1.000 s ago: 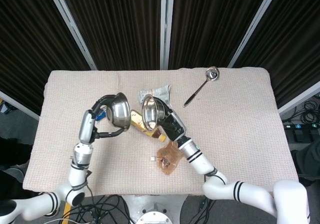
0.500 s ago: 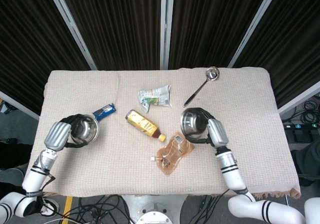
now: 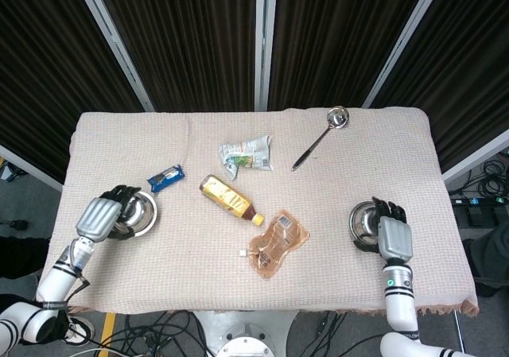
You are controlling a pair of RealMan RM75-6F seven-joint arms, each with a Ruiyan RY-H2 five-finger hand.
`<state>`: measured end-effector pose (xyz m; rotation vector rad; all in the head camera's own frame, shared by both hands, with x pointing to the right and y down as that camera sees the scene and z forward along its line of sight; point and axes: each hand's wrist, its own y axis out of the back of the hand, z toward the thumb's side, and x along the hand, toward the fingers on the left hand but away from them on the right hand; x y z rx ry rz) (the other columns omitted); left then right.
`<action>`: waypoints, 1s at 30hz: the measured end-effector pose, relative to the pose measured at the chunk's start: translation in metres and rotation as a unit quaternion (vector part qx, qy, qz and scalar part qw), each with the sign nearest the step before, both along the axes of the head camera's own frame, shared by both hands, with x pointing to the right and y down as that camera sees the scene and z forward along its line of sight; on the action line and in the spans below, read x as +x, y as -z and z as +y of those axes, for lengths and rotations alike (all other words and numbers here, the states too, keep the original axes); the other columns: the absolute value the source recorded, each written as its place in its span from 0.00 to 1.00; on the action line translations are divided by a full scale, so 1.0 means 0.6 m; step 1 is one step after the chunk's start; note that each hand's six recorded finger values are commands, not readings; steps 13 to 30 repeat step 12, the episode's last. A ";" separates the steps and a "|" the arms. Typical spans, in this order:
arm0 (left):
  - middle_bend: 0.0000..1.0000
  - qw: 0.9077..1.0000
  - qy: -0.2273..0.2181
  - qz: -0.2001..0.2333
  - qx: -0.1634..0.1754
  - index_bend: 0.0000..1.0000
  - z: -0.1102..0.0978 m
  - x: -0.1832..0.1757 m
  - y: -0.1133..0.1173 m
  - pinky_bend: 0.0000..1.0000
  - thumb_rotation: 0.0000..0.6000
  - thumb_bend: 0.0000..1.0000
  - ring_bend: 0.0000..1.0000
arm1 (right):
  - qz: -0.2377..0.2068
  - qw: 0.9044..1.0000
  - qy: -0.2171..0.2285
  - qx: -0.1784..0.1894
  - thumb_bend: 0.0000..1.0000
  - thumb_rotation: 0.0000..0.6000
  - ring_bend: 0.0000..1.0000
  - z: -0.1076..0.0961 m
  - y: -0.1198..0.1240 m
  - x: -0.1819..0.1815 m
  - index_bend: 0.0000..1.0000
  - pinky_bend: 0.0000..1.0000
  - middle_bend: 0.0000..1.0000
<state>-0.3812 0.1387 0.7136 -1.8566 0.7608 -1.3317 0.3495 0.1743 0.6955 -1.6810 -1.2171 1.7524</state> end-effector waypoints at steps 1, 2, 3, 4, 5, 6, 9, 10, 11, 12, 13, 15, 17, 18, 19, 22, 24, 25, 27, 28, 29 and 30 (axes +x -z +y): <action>0.00 1.000 0.004 0.005 0.006 0.00 0.000 -0.001 0.004 0.06 1.00 0.00 0.00 | -0.005 1.000 -0.002 0.009 0.00 1.00 0.00 -0.002 0.002 0.000 0.00 0.00 0.00; 0.00 1.000 0.008 0.009 0.011 0.00 0.000 -0.003 0.008 0.06 1.00 0.00 0.00 | -0.010 1.000 -0.003 0.019 0.00 1.00 0.00 -0.004 0.004 0.000 0.00 0.00 0.00; 0.00 1.000 0.012 0.013 0.014 0.00 0.003 -0.006 0.013 0.06 1.00 0.00 0.00 | -0.018 0.999 -0.005 0.032 0.00 1.00 0.00 -0.005 0.007 0.001 0.00 0.00 0.00; 0.00 1.000 0.014 0.013 0.015 0.00 0.005 -0.009 0.016 0.06 1.00 0.00 0.00 | -0.023 0.999 -0.006 0.041 0.00 1.00 0.00 -0.005 0.010 0.002 0.00 0.00 0.00; 0.00 1.000 0.016 0.014 0.016 0.00 0.007 -0.010 0.018 0.05 1.00 0.00 0.00 | -0.028 0.998 -0.007 0.049 0.00 1.00 0.00 -0.005 0.012 0.002 0.00 0.00 0.00; 0.00 1.000 0.019 0.014 0.016 0.00 0.010 -0.012 0.022 0.05 1.00 0.00 0.00 | -0.032 0.998 -0.006 0.057 0.00 1.00 0.00 -0.003 0.016 0.004 0.00 0.00 0.00; 0.00 0.999 0.037 0.014 0.024 0.00 0.023 -0.023 0.039 0.05 1.00 0.00 0.00 | -0.035 0.997 -0.001 0.076 0.00 1.00 0.00 0.006 0.025 0.008 0.00 0.00 0.00; 0.00 0.998 0.046 0.014 0.028 0.00 0.028 -0.029 0.045 0.05 1.00 0.00 0.00 | -0.035 0.996 -0.001 0.081 0.00 1.00 0.00 0.010 0.028 0.010 0.00 0.00 0.00; 0.00 0.998 0.057 0.013 0.034 0.00 0.034 -0.035 0.051 0.05 1.00 0.00 0.00 | -0.037 0.996 -0.001 0.085 0.00 1.00 0.00 0.014 0.029 0.013 0.00 0.00 0.00; 0.00 0.997 0.071 0.012 0.042 0.00 0.043 -0.044 0.059 0.05 1.00 0.00 0.00 | -0.039 0.995 -0.003 0.089 0.00 1.00 0.00 0.020 0.030 0.017 0.00 0.00 0.00; 0.00 0.997 0.071 0.012 0.042 0.00 0.043 -0.044 0.059 0.05 1.00 0.00 0.00 | -0.039 0.995 -0.003 0.089 0.00 1.00 0.00 0.020 0.030 0.017 0.00 0.00 0.00; 0.00 0.997 0.071 0.012 0.042 0.00 0.043 -0.044 0.059 0.05 1.00 0.00 0.00 | -0.039 0.995 -0.003 0.089 0.00 1.00 0.00 0.020 0.030 0.017 0.00 0.00 0.00; 0.00 0.997 0.071 0.012 0.042 0.00 0.043 -0.044 0.059 0.05 1.00 0.00 0.00 | -0.039 0.995 -0.003 0.089 0.00 1.00 0.00 0.020 0.030 0.017 0.00 0.00 0.00; 0.00 0.997 0.071 0.012 0.042 0.00 0.043 -0.044 0.059 0.05 1.00 0.00 0.00 | -0.039 0.995 -0.003 0.089 0.00 1.00 0.00 0.020 0.030 0.017 0.00 0.00 0.00; 0.00 0.997 0.071 0.012 0.042 0.00 0.043 -0.044 0.059 0.05 1.00 0.00 0.00 | -0.039 0.995 -0.003 0.089 0.00 1.00 0.00 0.020 0.030 0.017 0.00 0.00 0.00; 0.00 0.997 0.071 0.012 0.042 0.00 0.043 -0.044 0.059 0.05 1.00 0.00 0.00 | -0.039 0.995 -0.003 0.089 0.00 1.00 0.00 0.020 0.030 0.017 0.00 0.00 0.00; 0.00 0.997 0.071 0.012 0.042 0.00 0.043 -0.044 0.059 0.05 1.00 0.00 0.00 | -0.039 0.995 -0.003 0.089 0.00 1.00 0.00 0.020 0.030 0.017 0.00 0.00 0.00; 0.00 0.997 0.071 0.012 0.042 0.00 0.043 -0.044 0.059 0.05 1.00 0.00 0.00 | -0.039 0.995 -0.003 0.089 0.00 1.00 0.00 0.020 0.030 0.017 0.00 0.00 0.00; 0.00 0.997 0.071 0.012 0.042 0.00 0.043 -0.044 0.059 0.05 1.00 0.00 0.00 | -0.039 0.995 -0.003 0.089 0.00 1.00 0.00 0.020 0.030 0.017 0.00 0.00 0.00; 0.00 0.997 0.071 0.012 0.042 0.00 0.043 -0.044 0.059 0.05 1.00 0.00 0.00 | -0.039 0.995 -0.003 0.089 0.00 1.00 0.00 0.020 0.030 0.017 0.00 0.00 0.00; 0.00 0.997 0.071 0.012 0.042 0.00 0.043 -0.044 0.059 0.05 1.00 0.00 0.00 | -0.039 0.995 -0.003 0.089 0.00 1.00 0.00 0.020 0.030 0.017 0.00 0.00 0.00; 0.00 0.997 0.071 0.012 0.042 0.00 0.043 -0.044 0.059 0.05 1.00 0.00 0.00 | -0.039 0.995 -0.003 0.089 0.00 1.00 0.00 0.020 0.030 0.017 0.00 0.00 0.00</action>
